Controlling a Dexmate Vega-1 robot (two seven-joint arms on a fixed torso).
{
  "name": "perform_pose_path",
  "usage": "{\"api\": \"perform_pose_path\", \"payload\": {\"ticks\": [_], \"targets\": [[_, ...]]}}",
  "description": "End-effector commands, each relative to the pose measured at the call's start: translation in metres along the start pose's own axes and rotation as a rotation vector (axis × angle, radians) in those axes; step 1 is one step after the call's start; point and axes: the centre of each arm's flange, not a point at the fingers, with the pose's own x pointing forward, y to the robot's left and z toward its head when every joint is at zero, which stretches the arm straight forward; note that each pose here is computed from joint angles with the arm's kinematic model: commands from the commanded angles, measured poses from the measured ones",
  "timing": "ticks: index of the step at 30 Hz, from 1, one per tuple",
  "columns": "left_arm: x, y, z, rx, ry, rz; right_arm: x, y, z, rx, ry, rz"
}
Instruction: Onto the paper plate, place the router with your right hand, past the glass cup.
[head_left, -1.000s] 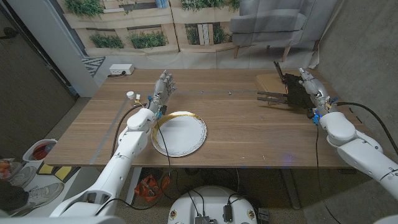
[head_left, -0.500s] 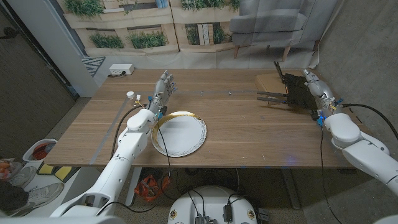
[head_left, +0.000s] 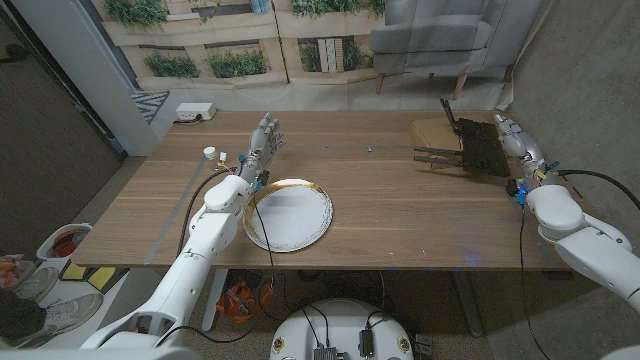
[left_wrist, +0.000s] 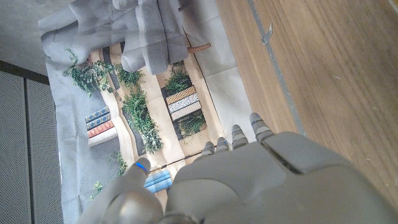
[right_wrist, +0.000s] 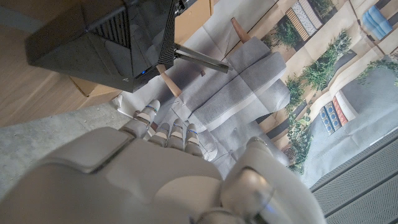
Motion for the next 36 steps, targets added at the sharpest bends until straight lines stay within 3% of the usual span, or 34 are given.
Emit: {"api": "perform_pose_path", "payload": {"ticks": [1, 36], "targets": [[0.001, -0.001, 0.000, 0.002, 0.001, 0.000, -0.002, -0.006, -0.012, -0.013, 0.044, -0.044], [0.011, -0.003, 0.000, 0.005, 0.007, -0.004, -0.009, -0.016, -0.031, -0.047, 0.176, -0.204]]}}
